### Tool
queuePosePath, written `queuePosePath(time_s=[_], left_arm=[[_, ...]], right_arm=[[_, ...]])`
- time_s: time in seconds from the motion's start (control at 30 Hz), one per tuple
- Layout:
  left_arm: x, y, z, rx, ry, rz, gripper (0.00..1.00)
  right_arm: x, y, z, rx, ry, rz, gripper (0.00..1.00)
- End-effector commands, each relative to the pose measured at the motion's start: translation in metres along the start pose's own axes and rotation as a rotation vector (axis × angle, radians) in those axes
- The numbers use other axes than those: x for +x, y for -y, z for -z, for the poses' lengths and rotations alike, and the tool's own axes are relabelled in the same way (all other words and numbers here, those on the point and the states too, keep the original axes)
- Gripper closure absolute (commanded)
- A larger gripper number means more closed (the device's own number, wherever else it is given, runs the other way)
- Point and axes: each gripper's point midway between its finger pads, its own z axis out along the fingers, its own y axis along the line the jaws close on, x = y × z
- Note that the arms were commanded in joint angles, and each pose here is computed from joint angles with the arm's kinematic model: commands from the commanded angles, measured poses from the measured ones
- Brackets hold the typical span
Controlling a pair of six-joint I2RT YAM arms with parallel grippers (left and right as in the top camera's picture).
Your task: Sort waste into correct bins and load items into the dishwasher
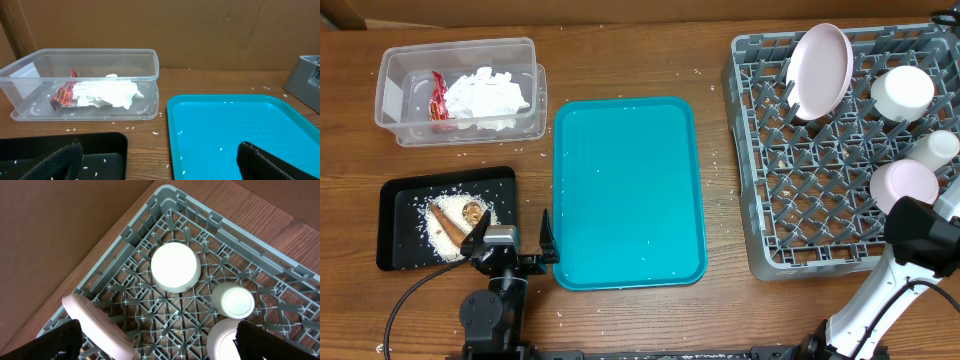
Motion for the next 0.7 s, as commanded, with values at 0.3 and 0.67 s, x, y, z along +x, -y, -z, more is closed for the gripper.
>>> queuePosePath(time_s=[0.3,0.67], left_arm=[[0.000,-0.001,0.000,-0.006,0.008,-0.024,0.00],[0.000,-0.001,0.000,-0.006,0.008,-0.024,0.00]], right_arm=[[0.004,-0.016,0.012,-0.029,0.020,0.026,0.00],[0.013,-0.044,0.070,-0.001,0.157,0.124,0.00]])
